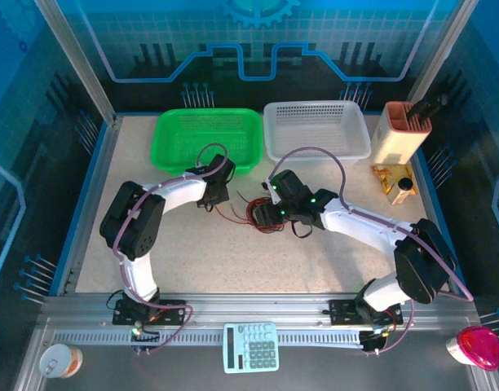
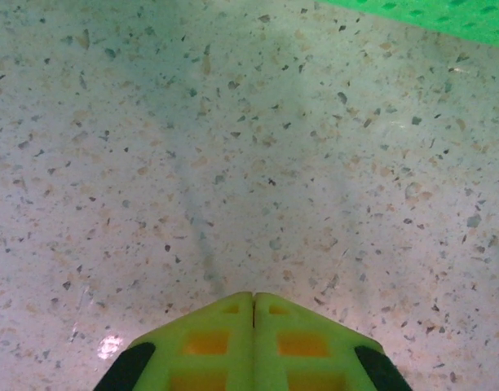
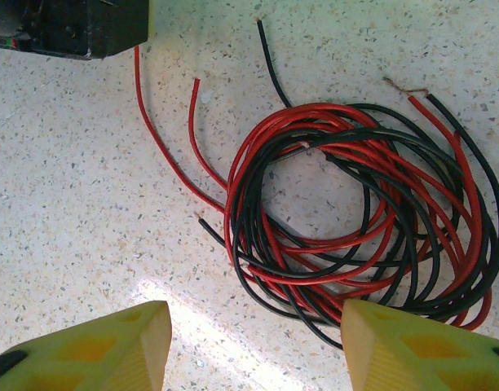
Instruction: Untangle the cables
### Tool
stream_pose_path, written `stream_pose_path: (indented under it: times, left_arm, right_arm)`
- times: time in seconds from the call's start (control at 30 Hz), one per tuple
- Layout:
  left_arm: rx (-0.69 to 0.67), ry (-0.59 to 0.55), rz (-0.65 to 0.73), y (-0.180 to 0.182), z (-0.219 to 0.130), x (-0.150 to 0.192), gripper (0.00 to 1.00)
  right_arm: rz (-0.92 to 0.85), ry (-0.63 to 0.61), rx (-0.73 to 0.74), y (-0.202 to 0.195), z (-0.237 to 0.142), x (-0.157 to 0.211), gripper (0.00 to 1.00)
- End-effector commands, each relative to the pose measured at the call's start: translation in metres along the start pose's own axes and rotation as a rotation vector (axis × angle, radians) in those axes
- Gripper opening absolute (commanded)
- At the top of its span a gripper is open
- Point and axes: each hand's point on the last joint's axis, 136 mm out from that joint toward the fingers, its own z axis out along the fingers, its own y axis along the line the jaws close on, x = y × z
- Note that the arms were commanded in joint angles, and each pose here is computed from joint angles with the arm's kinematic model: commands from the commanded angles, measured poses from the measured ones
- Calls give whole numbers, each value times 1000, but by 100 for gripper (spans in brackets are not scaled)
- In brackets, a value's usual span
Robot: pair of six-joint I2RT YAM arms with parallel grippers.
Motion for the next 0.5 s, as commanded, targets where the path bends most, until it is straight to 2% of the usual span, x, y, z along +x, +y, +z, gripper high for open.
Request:
stream_pose_path:
  times: [0.0, 0.2, 0.47]
  left_arm:
    - [35, -55, 35, -5, -39, -18, 0]
    - [179, -130, 28, -19, -98, -32, 0]
    - [402, -192, 16, -46, -172, -34, 0]
  right_arm:
    - [21, -22, -4, -3, -1, -4, 58]
    - [2, -39, -45, 7, 2, -12, 59]
    - [-86, -123, -201, 48, -6, -53, 62]
